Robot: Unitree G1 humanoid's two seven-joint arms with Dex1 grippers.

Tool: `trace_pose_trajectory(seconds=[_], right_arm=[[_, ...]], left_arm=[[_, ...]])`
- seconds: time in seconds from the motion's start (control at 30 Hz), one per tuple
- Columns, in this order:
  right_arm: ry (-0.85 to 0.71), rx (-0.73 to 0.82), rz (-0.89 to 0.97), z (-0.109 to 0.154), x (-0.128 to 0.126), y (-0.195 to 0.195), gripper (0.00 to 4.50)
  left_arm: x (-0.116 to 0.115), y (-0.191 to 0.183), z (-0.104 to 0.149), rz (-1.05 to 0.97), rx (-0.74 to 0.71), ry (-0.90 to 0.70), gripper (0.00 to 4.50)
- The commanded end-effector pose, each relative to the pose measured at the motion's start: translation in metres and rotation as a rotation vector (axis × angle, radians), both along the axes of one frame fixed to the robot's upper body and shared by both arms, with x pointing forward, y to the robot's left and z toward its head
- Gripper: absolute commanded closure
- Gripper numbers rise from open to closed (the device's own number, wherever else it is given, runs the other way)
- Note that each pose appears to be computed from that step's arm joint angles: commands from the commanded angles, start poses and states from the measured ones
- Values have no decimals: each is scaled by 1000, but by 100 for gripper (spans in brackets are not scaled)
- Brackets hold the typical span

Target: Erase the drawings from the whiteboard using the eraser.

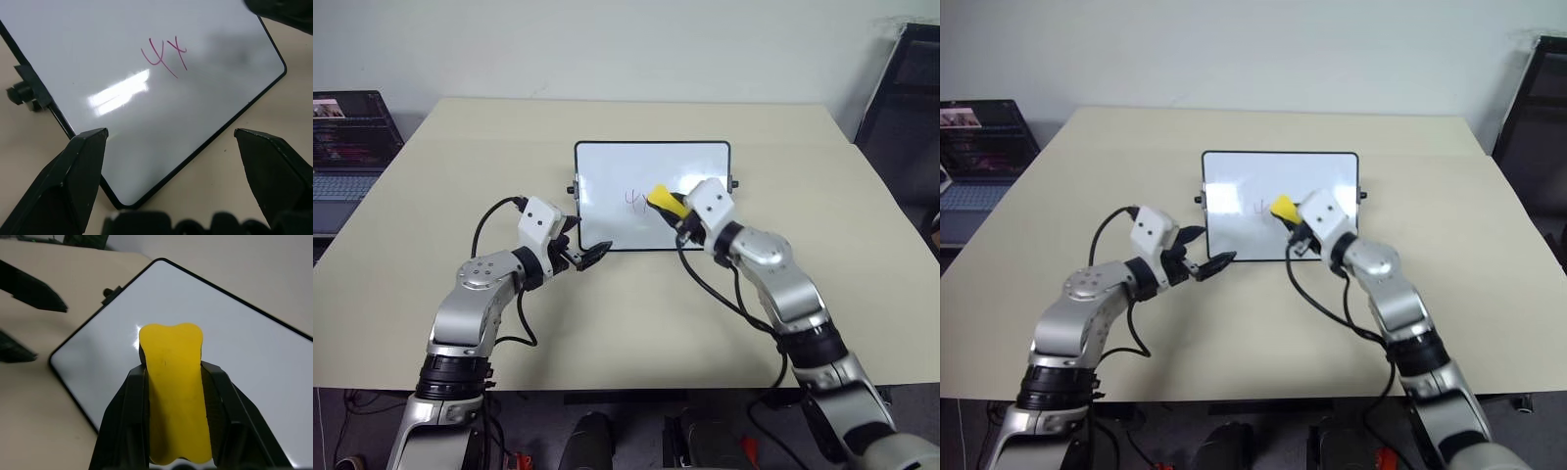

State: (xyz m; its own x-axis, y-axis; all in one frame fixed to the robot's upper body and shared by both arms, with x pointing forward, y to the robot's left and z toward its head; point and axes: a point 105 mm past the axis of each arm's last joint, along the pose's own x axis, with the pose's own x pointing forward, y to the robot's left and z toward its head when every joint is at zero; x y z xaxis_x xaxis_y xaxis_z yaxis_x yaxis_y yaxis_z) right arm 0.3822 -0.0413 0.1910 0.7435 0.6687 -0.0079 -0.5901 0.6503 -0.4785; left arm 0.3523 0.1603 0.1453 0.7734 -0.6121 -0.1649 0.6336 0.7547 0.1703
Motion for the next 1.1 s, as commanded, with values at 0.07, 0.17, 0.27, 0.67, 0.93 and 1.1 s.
trace_pose_trajectory(seconds=[0.07,0.17,0.27,0.67,0.93,1.1], right_arm=[[-37,-110,5,8,14,9,341],[-33,-168,2,8,25,14,341],[-37,-200,-19,8,35,16,341],[-22,-265,-19,-5,44,24,341],[-10,-274,-66,-7,47,8,341],[-21,-279,-77,-3,49,7,341]], left_arm=[[0,-6,12,-40,37,-48,0],[-2,-9,12,-47,42,-50,0],[-4,-12,12,-54,43,-52,0],[-9,-22,16,-78,39,-45,0],[-10,-24,17,-89,42,-42,0],[-9,-27,17,-97,43,-40,0]])
